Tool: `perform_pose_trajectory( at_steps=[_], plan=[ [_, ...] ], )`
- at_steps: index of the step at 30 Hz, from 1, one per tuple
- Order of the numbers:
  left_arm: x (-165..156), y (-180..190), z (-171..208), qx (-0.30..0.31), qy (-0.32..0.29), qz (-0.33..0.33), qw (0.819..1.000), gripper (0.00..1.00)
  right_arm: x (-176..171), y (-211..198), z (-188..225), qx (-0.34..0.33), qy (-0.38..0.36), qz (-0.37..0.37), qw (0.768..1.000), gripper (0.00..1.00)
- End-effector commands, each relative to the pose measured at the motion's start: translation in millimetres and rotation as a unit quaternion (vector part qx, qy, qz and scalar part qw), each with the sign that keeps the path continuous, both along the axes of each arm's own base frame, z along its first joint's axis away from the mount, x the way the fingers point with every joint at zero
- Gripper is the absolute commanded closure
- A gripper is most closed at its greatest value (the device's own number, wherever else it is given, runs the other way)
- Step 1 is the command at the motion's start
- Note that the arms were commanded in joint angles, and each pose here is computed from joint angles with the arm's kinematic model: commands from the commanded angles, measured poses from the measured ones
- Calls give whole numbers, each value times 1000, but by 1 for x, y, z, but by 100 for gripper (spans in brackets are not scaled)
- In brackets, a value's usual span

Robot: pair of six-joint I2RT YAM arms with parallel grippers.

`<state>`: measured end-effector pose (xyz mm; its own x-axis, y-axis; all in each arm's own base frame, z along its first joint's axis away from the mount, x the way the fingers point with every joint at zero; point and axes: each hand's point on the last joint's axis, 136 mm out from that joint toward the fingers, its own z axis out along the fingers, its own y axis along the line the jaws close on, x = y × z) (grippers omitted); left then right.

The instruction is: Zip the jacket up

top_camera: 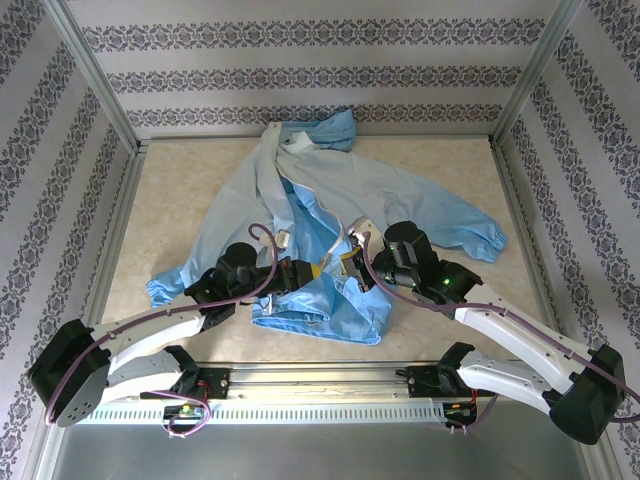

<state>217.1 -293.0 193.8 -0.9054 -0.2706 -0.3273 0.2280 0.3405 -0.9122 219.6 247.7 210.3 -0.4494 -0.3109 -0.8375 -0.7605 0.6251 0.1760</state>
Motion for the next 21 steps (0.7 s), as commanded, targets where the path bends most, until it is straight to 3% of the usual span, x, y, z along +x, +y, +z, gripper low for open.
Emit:
perform_pose_trajectory(
  at_steps=[1,17,18,21],
  plan=[
    [-5,-3,-1,4,-14,-15,1000,100,2,3,31,23,-38,5,999,100],
    [-8,6,-25,21,-5,-2,1000,100,4,7,35,52,-3,10,999,100],
    [-7,9,-24,22,-12,5,1000,98,3,7,34,52,-1,13,999,100],
    [-6,18,-20,41,-33,21,998,69,0,7,28,45,5,16,999,100]
  ],
)
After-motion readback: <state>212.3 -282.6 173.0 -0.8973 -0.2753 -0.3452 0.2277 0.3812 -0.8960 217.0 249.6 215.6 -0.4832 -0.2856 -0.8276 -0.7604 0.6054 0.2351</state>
